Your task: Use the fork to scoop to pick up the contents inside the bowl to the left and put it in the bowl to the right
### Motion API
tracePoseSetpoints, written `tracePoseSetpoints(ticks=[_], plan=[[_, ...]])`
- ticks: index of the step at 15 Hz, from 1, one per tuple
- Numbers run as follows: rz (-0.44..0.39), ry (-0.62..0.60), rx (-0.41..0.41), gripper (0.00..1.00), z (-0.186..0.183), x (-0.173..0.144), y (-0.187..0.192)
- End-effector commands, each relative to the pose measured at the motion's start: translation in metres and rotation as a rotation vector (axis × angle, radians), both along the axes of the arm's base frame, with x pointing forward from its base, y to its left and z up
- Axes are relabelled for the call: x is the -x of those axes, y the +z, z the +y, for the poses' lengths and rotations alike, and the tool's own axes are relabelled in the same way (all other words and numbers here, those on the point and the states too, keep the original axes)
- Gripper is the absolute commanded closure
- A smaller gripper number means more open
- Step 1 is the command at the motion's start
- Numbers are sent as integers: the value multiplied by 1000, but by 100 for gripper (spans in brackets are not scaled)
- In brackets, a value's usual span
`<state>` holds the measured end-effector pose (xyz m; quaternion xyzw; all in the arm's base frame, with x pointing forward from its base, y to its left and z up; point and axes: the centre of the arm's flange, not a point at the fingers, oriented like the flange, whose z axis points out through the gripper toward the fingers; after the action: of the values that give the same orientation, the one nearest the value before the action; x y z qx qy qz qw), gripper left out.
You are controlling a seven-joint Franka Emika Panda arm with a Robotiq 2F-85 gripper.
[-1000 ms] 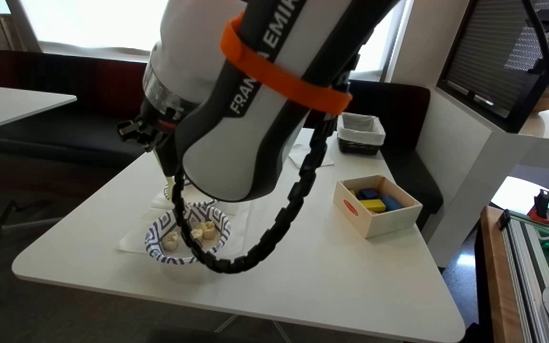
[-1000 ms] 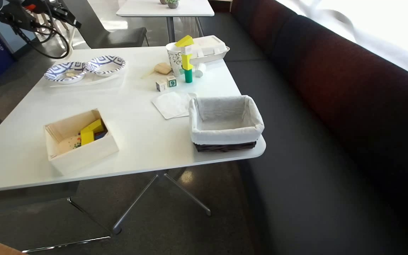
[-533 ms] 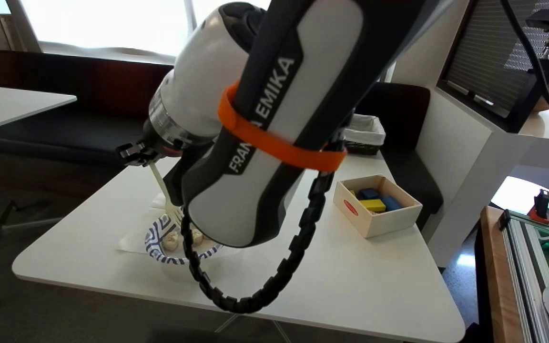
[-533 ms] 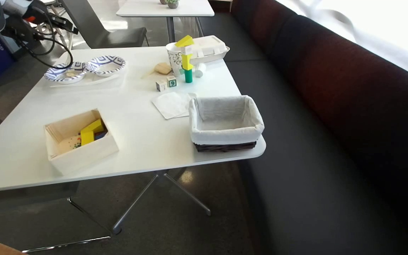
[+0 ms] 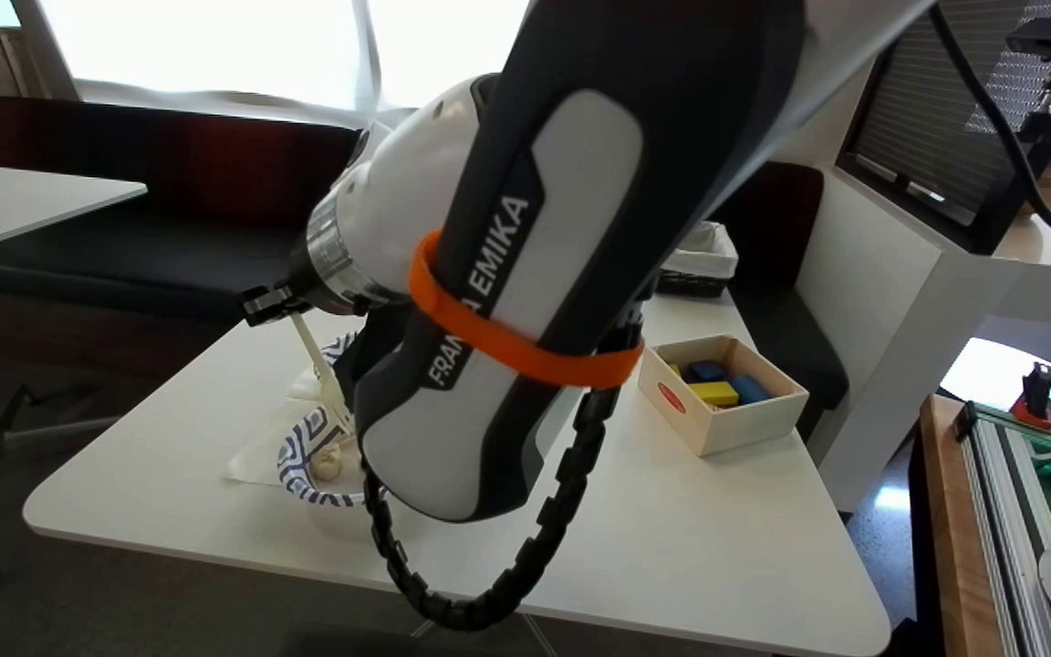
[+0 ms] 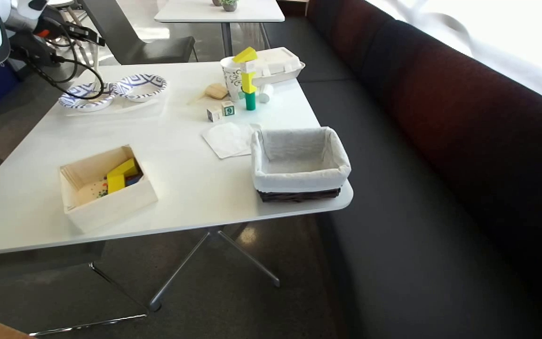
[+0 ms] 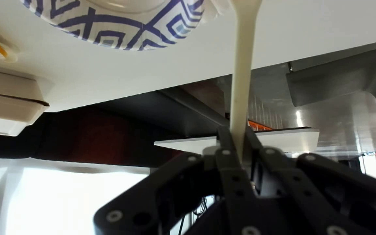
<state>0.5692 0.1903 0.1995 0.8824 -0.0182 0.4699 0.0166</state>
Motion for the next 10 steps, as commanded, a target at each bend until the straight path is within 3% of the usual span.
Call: tracePoseSetpoints(ticks=[1, 10], plan=[[-13, -7, -9, 97, 3, 6, -13], [-14, -13, -13, 97, 2, 10, -20]])
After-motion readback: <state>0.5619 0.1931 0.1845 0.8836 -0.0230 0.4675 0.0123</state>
